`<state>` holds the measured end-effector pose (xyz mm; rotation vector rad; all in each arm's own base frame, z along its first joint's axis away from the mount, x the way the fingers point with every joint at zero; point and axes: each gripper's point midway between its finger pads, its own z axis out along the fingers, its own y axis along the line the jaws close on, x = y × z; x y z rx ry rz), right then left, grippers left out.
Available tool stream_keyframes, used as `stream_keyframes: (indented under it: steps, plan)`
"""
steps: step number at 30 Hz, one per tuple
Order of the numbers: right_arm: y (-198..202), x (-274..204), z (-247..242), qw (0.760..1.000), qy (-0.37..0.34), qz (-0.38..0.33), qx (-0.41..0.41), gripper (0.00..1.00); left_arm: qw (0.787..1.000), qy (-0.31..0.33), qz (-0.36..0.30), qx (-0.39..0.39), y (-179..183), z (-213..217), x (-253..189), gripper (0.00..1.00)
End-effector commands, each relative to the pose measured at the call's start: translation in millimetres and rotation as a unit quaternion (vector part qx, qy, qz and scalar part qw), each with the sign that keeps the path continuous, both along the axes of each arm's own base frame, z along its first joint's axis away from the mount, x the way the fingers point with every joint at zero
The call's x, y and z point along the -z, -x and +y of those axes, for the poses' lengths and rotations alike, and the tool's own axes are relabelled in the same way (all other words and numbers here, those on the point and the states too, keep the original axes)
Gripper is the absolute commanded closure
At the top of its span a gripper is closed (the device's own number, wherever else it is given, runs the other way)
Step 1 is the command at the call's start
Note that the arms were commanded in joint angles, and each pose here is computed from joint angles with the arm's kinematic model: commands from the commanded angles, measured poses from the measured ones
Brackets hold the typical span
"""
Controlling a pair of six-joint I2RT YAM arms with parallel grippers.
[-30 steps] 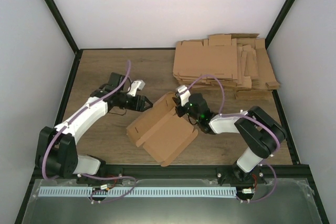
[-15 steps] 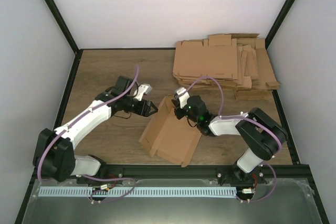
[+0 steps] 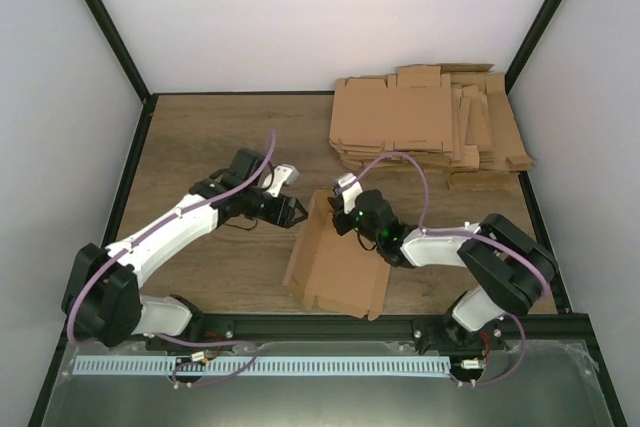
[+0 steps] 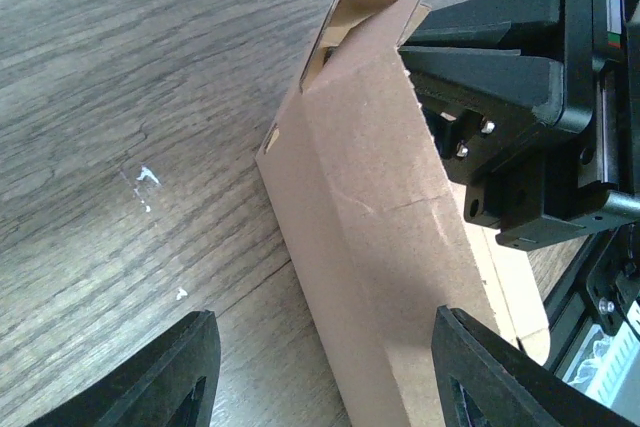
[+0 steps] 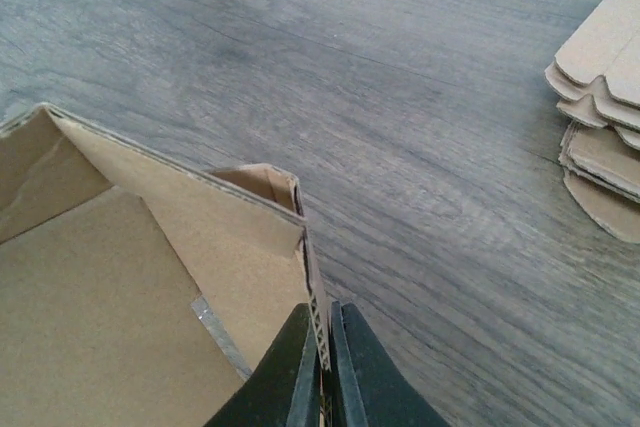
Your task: Fold the paper box
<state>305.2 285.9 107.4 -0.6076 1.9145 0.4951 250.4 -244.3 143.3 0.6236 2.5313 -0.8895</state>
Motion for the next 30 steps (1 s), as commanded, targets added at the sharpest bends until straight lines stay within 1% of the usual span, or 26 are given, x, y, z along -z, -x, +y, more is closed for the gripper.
stream_keyframes:
  steps: [1, 12, 21, 30]
  plan:
    - [3.9, -9.6, -0.2, 0.999, -0.027, 0.008, 0.018, 0.94, 1.0, -0.01, -0.01, -0.003, -4.3, -8.3, 0.3, 0.39]
    - [12.5, 1.2, -9.7, 0.998, -0.041, 0.036, 0.033, 0.94, 1.0, 0.0, -0.008, 0.005, -1.4, -28.3, 1.8, 0.4]
    - [15.2, 9.6, -16.6, 0.995, -0.048, 0.07, 0.061, 0.94, 1.0, -0.005, -0.01, 0.009, -1.8, -33.9, 1.4, 0.4]
    - [27.5, 26.0, -18.5, 0.995, -0.037, 0.074, 0.056, 0.94, 1.0, 0.018, -0.017, -0.009, -8.4, -39.1, -6.2, 0.38]
